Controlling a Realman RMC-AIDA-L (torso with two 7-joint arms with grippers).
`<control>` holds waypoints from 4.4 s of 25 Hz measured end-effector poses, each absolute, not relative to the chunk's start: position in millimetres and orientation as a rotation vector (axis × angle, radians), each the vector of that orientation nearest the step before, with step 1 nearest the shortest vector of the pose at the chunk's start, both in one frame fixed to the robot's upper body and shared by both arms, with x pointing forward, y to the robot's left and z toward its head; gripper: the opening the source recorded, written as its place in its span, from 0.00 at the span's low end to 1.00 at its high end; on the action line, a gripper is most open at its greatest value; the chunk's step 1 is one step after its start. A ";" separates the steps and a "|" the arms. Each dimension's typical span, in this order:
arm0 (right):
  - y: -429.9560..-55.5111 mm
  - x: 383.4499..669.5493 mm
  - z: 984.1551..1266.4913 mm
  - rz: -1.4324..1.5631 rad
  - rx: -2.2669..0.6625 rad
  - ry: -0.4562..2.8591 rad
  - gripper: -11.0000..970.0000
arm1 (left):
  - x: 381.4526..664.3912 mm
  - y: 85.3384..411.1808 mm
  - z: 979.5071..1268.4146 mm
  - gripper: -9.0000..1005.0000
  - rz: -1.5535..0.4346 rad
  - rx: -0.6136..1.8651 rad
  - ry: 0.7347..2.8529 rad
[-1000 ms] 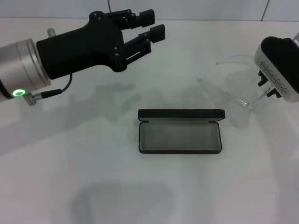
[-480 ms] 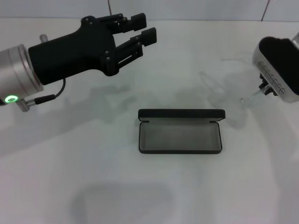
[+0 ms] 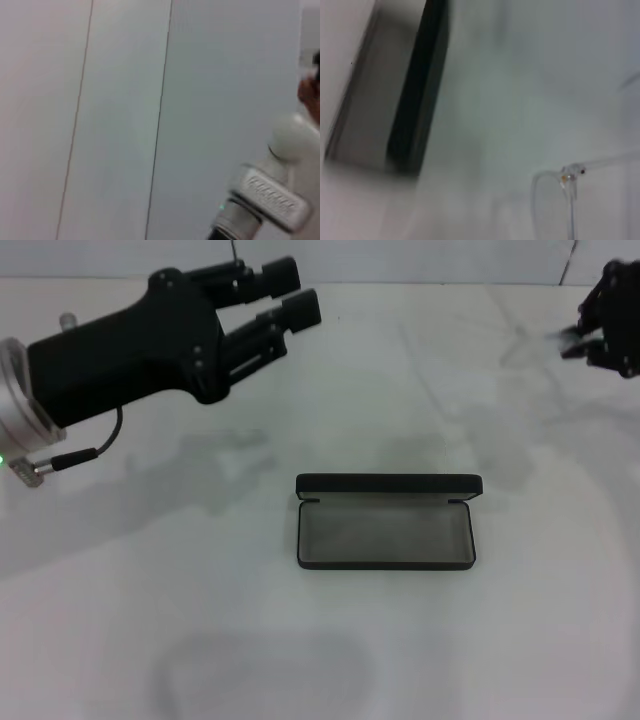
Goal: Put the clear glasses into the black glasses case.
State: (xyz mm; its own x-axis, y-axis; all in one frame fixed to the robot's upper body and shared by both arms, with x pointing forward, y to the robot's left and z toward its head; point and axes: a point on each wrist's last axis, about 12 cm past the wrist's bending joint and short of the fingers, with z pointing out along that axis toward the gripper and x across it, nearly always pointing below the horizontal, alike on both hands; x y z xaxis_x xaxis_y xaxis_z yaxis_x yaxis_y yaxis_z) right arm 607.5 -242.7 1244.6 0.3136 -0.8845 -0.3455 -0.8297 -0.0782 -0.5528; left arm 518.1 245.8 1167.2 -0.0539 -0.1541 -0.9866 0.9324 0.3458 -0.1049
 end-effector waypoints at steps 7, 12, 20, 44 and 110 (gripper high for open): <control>-254.8 540.7 1236.6 0.423 -1.548 1.275 0.12 | 510.2 246.8 1186.7 0.36 -1.218 0.736 1.183; -255.6 513.2 1200.2 0.735 -1.317 1.094 0.12 | 511.8 239.1 1193.3 0.30 -1.271 0.762 1.150; -213.7 529.9 1173.3 0.975 -1.314 1.069 0.12 | 518.3 213.9 1203.0 0.20 -1.323 0.845 1.077; -187.8 541.4 1168.7 1.168 -1.361 1.061 0.12 | 522.7 206.9 1180.7 0.20 -1.238 0.877 1.191; -218.6 502.9 1175.0 1.153 -1.333 0.545 0.12 | 539.6 243.7 1166.6 0.19 -1.214 0.623 1.139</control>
State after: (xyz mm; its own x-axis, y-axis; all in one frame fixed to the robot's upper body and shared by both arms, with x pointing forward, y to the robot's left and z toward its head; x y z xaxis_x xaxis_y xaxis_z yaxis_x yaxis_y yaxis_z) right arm 502.9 -218.6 1175.0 0.3927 0.3307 -0.8581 -0.8729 -0.1596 -0.4610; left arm 539.6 243.7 1166.6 -0.0571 -0.3981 -0.9156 0.9392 0.2897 -0.1846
